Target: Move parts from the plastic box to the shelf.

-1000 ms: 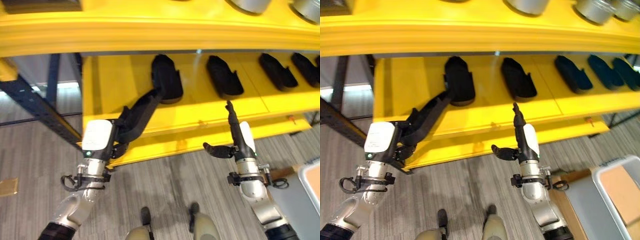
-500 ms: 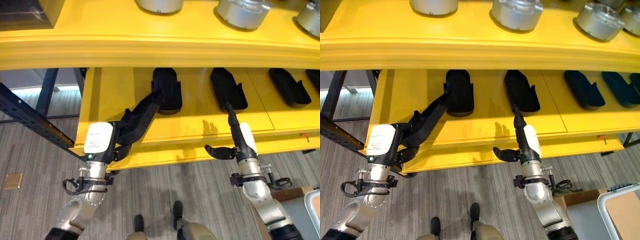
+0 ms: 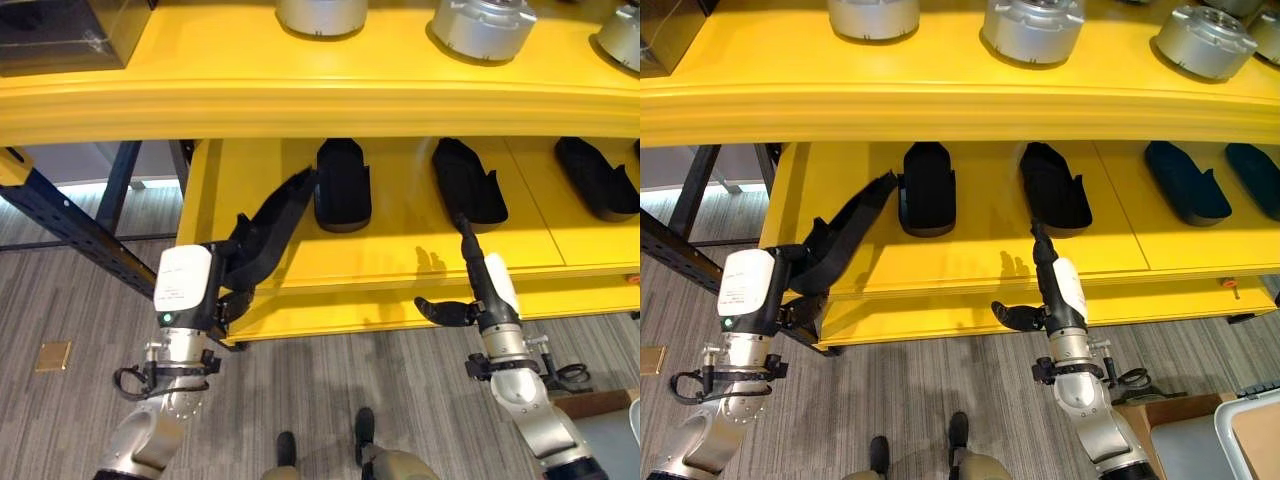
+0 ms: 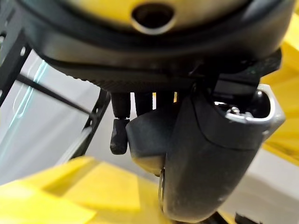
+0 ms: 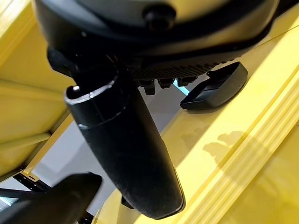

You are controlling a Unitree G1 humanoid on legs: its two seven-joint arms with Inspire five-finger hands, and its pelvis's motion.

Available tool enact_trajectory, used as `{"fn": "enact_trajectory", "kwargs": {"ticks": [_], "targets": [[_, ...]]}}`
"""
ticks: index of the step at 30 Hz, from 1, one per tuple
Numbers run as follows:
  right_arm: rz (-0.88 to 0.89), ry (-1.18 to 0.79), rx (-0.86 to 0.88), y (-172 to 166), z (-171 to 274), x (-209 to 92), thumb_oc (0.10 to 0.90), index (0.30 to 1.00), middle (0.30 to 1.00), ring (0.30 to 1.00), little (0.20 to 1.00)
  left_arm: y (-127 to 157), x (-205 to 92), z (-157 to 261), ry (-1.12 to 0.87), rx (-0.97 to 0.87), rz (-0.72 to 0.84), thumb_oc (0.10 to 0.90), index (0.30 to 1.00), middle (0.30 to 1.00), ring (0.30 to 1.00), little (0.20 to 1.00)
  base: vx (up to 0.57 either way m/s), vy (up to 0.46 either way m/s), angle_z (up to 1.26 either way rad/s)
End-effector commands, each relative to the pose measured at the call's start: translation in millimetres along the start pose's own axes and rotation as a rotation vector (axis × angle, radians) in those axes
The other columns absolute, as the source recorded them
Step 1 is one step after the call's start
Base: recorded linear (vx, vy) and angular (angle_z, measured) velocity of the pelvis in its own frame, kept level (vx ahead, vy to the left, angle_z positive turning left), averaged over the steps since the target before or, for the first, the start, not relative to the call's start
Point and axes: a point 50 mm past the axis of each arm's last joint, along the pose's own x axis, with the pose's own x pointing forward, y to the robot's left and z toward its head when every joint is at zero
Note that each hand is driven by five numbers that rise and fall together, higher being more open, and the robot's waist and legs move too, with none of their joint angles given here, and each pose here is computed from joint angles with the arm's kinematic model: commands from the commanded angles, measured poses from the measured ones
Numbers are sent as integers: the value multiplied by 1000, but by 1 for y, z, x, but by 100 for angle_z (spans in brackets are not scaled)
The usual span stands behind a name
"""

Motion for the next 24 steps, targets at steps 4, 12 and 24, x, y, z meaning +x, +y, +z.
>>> {"fn": "enact_trajectory", "kwargs": {"ticks": [4, 12, 24], "targets": [[-103, -220, 18, -24, 35, 12, 900, 1000, 1000, 1000, 1000, 57, 46, 14, -142, 103, 414, 400, 300, 300, 300, 300, 0, 0, 0], [-84, -214, 23, -20, 34, 13, 900, 1000, 1000, 1000, 1000, 58, 64, -2, -68, 217, 458, 400, 300, 300, 300, 300, 7, -1, -1], [-23, -205, 19, -13, 32, 9, 900, 1000, 1000, 1000, 1000, 36, 88, -53, 208, 382, 348, 400, 300, 300, 300, 300, 12, 1, -9]]}}
